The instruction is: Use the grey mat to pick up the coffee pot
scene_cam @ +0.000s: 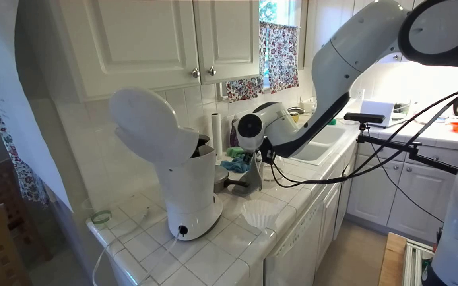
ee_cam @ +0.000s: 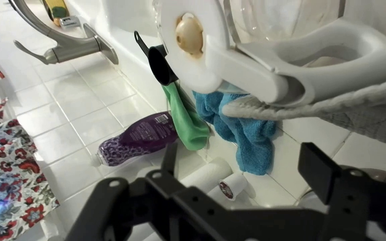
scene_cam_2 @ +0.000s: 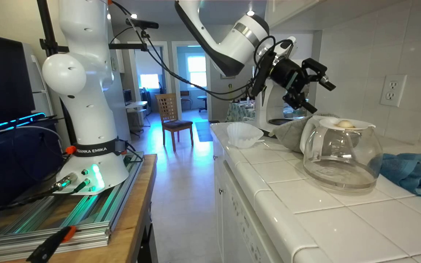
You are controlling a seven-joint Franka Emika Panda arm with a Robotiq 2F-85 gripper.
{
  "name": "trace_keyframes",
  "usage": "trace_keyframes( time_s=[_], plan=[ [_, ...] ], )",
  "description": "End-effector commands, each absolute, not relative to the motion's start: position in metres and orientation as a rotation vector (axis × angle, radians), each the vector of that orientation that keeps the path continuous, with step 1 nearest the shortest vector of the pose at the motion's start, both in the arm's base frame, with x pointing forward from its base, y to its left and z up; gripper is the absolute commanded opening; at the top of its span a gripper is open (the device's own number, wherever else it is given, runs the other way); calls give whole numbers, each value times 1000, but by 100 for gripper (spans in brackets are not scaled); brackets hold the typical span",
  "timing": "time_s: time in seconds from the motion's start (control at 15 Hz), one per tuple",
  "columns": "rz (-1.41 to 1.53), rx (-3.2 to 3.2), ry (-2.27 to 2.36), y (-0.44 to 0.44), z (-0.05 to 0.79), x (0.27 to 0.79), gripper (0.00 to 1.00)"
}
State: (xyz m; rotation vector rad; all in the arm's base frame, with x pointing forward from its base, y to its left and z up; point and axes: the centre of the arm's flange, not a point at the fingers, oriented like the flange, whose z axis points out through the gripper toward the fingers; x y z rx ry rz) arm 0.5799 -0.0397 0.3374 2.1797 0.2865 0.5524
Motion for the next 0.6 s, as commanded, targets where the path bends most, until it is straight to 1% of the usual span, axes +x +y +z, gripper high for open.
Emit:
trace_keyframes(
  time_s=[0.0, 0.2, 0.53],
  plan=[
    [597, 2172, 129, -33, 339, 570, 100],
    [630, 2191, 7, -28, 341, 571, 100],
    [605, 2264, -171, -28, 336, 573, 100]
  ],
)
